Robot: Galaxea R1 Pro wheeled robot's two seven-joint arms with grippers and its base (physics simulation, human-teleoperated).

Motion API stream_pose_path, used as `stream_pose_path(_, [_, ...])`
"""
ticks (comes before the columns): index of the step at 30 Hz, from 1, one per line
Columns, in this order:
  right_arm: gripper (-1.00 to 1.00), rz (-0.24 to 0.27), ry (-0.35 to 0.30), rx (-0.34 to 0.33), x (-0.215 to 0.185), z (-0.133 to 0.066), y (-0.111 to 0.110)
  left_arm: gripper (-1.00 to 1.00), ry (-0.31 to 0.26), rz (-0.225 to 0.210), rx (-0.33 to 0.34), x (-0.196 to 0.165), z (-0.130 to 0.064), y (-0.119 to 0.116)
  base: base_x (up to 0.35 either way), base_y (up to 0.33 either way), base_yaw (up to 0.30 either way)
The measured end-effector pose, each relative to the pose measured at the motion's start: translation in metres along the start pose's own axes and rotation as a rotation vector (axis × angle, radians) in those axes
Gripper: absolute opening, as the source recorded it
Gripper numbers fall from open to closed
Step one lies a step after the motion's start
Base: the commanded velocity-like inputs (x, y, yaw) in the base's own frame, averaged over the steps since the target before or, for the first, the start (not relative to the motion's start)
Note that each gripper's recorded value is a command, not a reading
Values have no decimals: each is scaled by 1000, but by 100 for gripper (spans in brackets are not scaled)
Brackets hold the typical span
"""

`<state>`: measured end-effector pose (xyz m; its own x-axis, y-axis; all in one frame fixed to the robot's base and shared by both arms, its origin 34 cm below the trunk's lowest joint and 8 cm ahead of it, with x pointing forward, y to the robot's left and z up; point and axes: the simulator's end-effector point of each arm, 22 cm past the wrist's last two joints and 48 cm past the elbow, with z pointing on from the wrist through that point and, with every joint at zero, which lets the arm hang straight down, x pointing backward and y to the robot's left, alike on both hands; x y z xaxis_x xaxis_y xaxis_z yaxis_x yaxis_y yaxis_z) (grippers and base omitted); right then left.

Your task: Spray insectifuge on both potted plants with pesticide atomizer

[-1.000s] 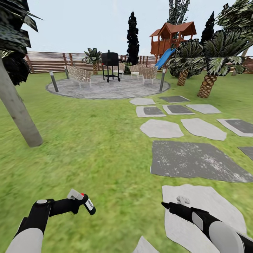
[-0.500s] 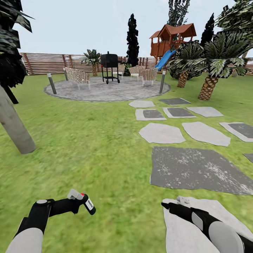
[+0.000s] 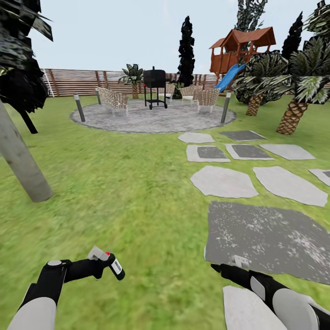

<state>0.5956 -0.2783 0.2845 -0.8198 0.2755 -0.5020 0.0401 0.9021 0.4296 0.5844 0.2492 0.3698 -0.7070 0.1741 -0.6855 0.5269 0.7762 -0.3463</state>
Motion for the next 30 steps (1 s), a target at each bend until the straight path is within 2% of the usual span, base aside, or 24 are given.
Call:
stream_pose_path(20, [100,0,2,0,1,0,0,-100,0,-1,2,0,1,-1,333,-71,2])
stream_pose_path(30, [100,0,2,0,0,0,0,-100,0,-2,2,0,1,-1,333,-71,82])
